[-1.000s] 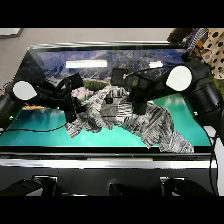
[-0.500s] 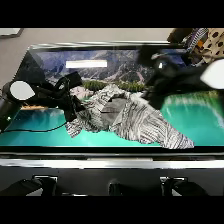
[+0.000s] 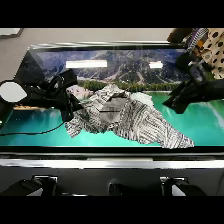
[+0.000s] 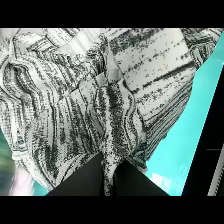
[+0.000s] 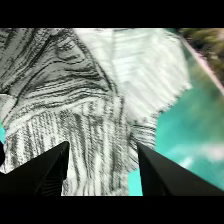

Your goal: Fold the clothes and pants, and hang the long-sleeved shirts on hangers.

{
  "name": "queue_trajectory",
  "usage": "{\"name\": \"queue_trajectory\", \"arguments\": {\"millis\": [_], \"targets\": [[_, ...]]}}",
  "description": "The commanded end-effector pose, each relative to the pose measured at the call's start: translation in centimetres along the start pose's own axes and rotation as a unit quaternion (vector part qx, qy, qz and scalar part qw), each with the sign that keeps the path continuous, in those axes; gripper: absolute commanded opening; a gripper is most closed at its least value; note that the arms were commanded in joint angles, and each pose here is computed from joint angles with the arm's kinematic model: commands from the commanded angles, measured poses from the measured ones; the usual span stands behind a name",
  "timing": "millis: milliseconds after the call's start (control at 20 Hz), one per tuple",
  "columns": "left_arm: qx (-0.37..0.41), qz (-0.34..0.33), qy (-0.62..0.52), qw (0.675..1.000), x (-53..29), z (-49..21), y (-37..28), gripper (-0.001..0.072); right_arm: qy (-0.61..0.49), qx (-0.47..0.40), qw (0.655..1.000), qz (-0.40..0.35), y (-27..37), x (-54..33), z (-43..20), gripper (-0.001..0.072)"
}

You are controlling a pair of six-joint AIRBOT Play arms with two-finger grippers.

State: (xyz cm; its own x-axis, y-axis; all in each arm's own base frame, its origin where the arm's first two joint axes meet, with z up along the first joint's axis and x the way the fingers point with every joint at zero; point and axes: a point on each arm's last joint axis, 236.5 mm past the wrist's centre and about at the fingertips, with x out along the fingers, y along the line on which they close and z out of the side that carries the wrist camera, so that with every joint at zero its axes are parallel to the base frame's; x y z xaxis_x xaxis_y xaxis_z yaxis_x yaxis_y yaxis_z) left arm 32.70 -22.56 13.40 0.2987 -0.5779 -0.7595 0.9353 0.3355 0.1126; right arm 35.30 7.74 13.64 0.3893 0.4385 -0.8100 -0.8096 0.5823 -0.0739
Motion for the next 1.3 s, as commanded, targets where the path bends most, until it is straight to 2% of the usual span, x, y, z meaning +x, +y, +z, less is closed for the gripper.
{"name": "queue_trajectory", "arguments": {"millis": [0, 250, 500, 650, 700, 1000, 1100, 1200, 1250], "targets": [[0.004, 0.005, -0.005, 1.0, -0.5, 0.3, -0.1, 0.0018, -0.045, 0.004, 0.996, 0.08, 0.9, 5.2, -0.4, 0.0506], [0.003, 0.003, -0.007, 1.0, -0.5, 0.4, -0.1, 0.0018, -0.077, 0.002, 0.985, 0.152, 1.2, 10.7, -0.2, 0.0506], [0.0, -0.001, -0.013, 1.0, -0.5, 0.7, -0.4, 0.0018, -0.068, -0.014, 0.987, 0.144, 1.2, 15.8, 0.1, 0.0498], [-0.002, -0.004, -0.018, 1.0, -0.5, 0.9, -0.5, 0.0018, -0.064, -0.018, 0.988, 0.142, 1.3, 17.5, 0.2, 0.0351], [-0.003, -0.005, -0.019, 1.0, -0.5, 0.9, -0.5, 0.0018, -0.064, -0.019, 0.988, 0.141, 1.3, 17.5, 0.2, 0.0347], [-0.003, -0.005, -0.019, 1.0, -0.5, 1.0, -0.6, 0.0019, -0.057, -0.036, 0.993, 0.101, 0.4, 14.9, 0.9, 0.035], [-0.003, -0.005, -0.019, 1.0, -0.5, 1.0, -0.6, 0.0018, -0.032, -0.049, 0.996, 0.063, -0.3, 12.6, 0.5, 0.0389], [-0.003, -0.006, -0.019, 1.0, -0.5, 1.0, -0.6, 0.0018, -0.013, -0.082, 0.996, 0.022, -1.1, 10.2, 0.3, 0.0392], [-0.003, -0.006, -0.019, 1.0, -0.5, 1.0, -0.6, 0.0018, -0.008, -0.093, 0.996, 0.006, -1.5, 9.5, 0.3, 0.0436]]}}
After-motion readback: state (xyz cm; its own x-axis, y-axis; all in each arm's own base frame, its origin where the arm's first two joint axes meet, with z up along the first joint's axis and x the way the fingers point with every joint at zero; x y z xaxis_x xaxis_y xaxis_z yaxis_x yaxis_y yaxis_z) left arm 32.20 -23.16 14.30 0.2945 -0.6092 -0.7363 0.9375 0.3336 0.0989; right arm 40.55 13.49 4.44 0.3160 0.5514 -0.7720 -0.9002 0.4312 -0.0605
